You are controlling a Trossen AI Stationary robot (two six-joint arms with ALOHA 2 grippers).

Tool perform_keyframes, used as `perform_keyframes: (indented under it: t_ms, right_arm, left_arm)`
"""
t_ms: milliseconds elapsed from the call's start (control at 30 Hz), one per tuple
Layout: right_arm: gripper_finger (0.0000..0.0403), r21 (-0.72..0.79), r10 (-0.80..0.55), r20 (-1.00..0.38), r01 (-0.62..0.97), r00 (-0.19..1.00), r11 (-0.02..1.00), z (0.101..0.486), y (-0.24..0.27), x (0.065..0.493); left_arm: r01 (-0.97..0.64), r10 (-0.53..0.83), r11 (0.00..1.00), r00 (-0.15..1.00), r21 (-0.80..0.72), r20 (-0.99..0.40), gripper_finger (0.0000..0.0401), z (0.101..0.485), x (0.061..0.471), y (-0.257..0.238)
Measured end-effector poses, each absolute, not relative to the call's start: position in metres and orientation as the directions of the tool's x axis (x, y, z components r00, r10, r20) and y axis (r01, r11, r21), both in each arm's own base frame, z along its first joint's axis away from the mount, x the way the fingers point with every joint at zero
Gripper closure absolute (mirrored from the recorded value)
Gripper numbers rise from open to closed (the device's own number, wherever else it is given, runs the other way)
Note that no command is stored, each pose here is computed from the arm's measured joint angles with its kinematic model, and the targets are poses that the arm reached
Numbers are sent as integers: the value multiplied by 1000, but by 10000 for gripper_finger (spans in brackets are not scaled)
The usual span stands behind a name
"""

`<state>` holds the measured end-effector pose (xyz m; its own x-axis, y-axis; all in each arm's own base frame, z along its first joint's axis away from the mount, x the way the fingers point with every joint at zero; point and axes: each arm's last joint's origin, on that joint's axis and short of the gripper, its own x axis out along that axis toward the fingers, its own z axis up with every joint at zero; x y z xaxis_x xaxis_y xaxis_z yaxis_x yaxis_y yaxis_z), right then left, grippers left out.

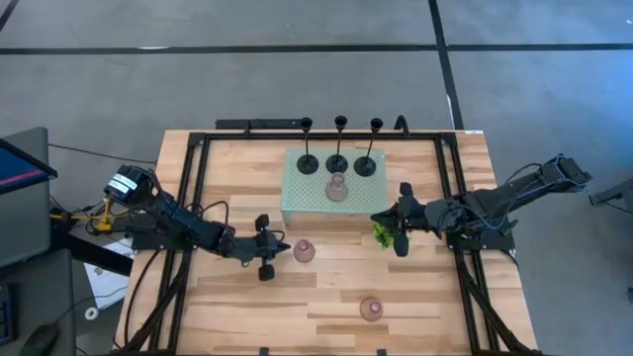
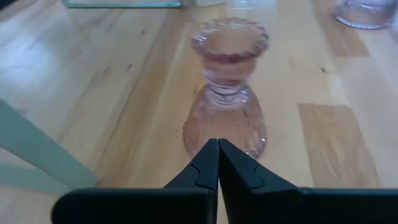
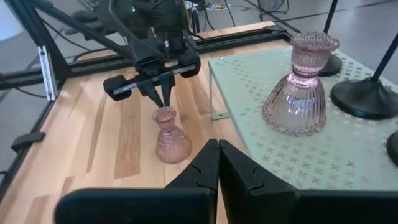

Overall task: Pick & Place candle stick holders
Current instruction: Align the left pink candle holder on the shelf with the pink candle holder

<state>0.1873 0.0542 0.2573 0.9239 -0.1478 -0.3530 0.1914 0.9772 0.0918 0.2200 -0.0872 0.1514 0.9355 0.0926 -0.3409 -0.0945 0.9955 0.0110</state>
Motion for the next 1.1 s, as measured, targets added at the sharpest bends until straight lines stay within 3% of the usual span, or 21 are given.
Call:
perform_keyframes:
  t_ms: [133, 400, 867, 1100]
  right_arm:
    - [403, 80, -164, -353, 204, 921, 976, 257, 51, 188]
    - [403, 38, -209, -356, 237, 911, 971, 257, 42, 190]
    - [403, -1, -247, -363, 265, 898, 964, 256, 34, 192]
    - [403, 0, -262, -363, 281, 894, 960, 256, 31, 192]
  left_arm:
    - [-105, 92, 994, 937, -22, -337, 374, 152, 223, -82]
    - [15, -46, 995, 945, -98, -325, 308, 155, 227, -78]
    - [-18, -14, 990, 974, -137, -225, 201, 165, 234, -67]
    - [22, -53, 987, 979, -158, -196, 171, 168, 235, -68]
